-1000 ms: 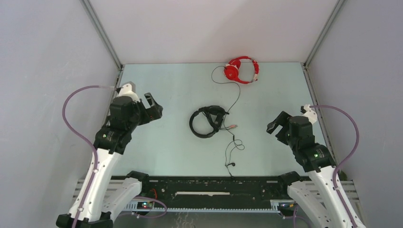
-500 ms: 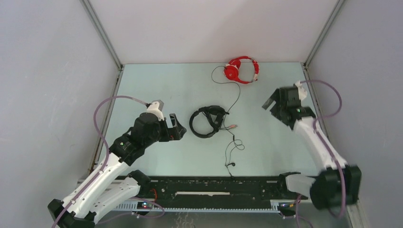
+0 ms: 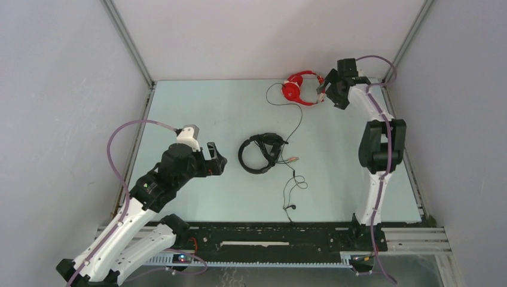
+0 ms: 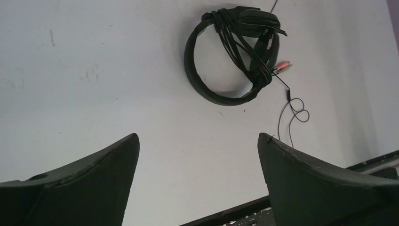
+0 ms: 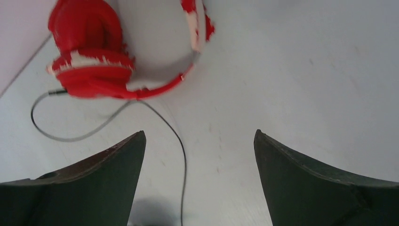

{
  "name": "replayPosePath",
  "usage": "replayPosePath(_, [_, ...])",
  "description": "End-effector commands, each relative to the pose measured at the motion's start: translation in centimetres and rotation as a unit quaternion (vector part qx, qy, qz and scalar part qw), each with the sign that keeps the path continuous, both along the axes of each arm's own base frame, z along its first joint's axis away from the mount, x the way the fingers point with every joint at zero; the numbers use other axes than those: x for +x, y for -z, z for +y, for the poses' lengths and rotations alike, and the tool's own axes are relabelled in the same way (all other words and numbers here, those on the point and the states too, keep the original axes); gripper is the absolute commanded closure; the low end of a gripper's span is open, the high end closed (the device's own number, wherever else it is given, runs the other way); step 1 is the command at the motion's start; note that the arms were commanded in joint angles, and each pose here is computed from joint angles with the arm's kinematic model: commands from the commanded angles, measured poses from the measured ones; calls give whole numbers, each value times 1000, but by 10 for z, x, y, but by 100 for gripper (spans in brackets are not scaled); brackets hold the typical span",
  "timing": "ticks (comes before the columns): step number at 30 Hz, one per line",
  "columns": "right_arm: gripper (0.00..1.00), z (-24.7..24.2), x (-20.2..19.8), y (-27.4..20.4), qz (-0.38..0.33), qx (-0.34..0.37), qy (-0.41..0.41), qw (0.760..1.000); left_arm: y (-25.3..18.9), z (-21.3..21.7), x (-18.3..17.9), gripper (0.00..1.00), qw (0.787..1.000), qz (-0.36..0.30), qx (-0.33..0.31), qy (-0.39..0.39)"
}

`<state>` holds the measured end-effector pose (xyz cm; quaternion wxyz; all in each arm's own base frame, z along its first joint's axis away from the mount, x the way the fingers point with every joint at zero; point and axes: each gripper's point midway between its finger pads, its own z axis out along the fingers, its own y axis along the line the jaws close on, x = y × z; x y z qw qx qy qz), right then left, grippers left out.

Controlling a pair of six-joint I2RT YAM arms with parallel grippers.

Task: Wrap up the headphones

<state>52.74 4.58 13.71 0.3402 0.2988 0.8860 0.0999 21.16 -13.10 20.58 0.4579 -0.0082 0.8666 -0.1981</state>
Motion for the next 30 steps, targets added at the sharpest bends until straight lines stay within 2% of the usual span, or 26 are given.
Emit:
replayPosePath(1, [7, 2, 36, 13, 10, 10, 4, 1000, -14, 8, 5, 0, 999, -19, 4, -26])
replayPosePath(5, [9, 2, 72, 31, 8, 3, 15, 1000, -15, 13, 3, 0, 999, -18, 15, -27])
replayPosePath(11, [10, 0, 102, 60, -2, -12, 39, 999, -15, 18, 1, 0, 999, -16, 24, -35])
replayPosePath(19, [27, 7, 117, 94, -5, -11, 42, 999, -9, 22, 0, 0, 999, -9, 27, -45])
replayPosePath(22, [49, 11, 120, 98, -2, 3, 42, 999, -8, 23, 1, 0, 998, -8, 31, -47])
replayPosePath(28, [100, 0, 110, 86, 1, -15, 50, 999, -7, 22, -1, 0, 999, -5, 29, -46])
replayPosePath(30, [100, -7, 106, 65, -10, -19, 55, 998, -7, 21, -1, 0, 999, -7, 24, -45])
